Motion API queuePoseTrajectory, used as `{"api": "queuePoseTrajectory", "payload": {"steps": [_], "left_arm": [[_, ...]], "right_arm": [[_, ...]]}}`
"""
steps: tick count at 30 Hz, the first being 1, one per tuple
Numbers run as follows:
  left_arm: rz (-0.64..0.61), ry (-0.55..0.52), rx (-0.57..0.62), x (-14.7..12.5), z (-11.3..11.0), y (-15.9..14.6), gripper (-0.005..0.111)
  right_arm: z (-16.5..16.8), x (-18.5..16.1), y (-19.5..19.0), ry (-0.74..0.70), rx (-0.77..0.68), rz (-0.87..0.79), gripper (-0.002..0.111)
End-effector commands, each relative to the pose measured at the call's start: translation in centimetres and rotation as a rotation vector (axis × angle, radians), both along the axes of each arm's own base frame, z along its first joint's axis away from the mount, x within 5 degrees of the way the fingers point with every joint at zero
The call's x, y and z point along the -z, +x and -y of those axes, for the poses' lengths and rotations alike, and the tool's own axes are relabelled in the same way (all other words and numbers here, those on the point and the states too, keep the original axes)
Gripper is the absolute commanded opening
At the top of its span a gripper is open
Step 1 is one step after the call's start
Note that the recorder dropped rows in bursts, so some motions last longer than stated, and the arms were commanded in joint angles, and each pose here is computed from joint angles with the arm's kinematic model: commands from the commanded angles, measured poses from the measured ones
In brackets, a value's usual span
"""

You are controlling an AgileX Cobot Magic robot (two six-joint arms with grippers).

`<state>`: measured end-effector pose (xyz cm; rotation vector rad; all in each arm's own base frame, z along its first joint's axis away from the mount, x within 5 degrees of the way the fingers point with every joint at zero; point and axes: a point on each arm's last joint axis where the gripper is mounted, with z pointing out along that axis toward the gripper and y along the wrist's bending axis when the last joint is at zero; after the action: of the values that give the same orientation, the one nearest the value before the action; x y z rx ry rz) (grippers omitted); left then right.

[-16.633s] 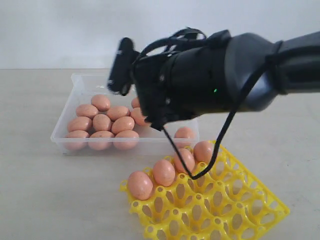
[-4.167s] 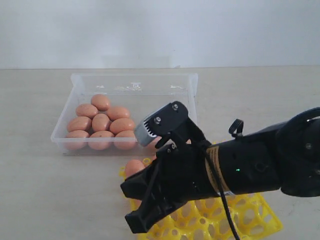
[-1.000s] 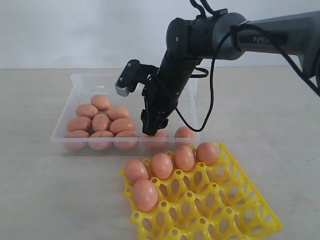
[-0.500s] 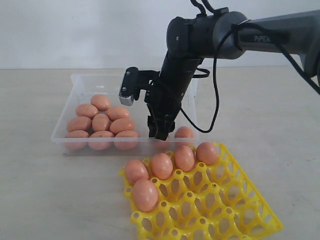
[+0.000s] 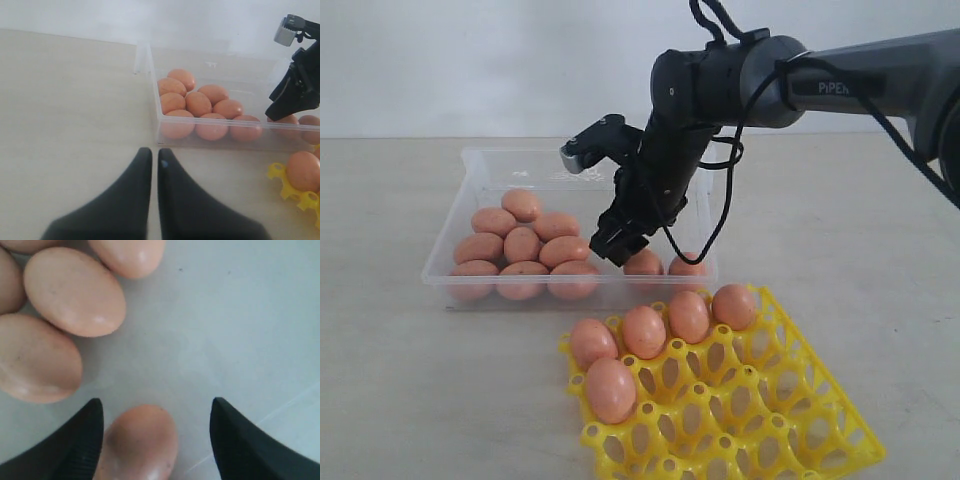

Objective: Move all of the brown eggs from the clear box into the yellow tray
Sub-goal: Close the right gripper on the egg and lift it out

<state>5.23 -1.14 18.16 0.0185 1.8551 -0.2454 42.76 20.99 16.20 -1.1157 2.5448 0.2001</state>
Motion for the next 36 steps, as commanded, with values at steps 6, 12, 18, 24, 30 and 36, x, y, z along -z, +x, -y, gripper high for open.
{"api": "queuePoseTrajectory", "payload": {"steps": [6, 12, 18, 24, 30, 36], "left_arm": [[0.002, 0.008, 0.002, 0.1, 0.0, 0.1, 0.004], [0.002, 0.008, 0.002, 0.1, 0.0, 0.1, 0.004], [0.002, 0.008, 0.002, 0.1, 0.0, 0.1, 0.004], [0.002, 0.008, 0.002, 0.1, 0.0, 0.1, 0.004], [0.002, 0.008, 0.002, 0.1, 0.0, 0.1, 0.004], [0.002, 0.008, 0.002, 0.1, 0.0, 0.1, 0.004]], "right_arm": [[0.8, -0.1, 0.3, -0.039, 0.143, -0.006, 0.054], [0.9, 0.7, -0.1, -0.044, 0.183, -0.075, 0.054], [0.8, 3.0, -0.2, -0.063, 0.209, -0.149, 0.054], [0.8, 3.5, 0.0, -0.057, 0.215, -0.141, 0.051], [0.7, 3.5, 0.0, -0.051, 0.227, -0.137, 0.009], [0.7, 3.4, 0.2, -0.042, 0.229, -0.118, 0.0]]}}
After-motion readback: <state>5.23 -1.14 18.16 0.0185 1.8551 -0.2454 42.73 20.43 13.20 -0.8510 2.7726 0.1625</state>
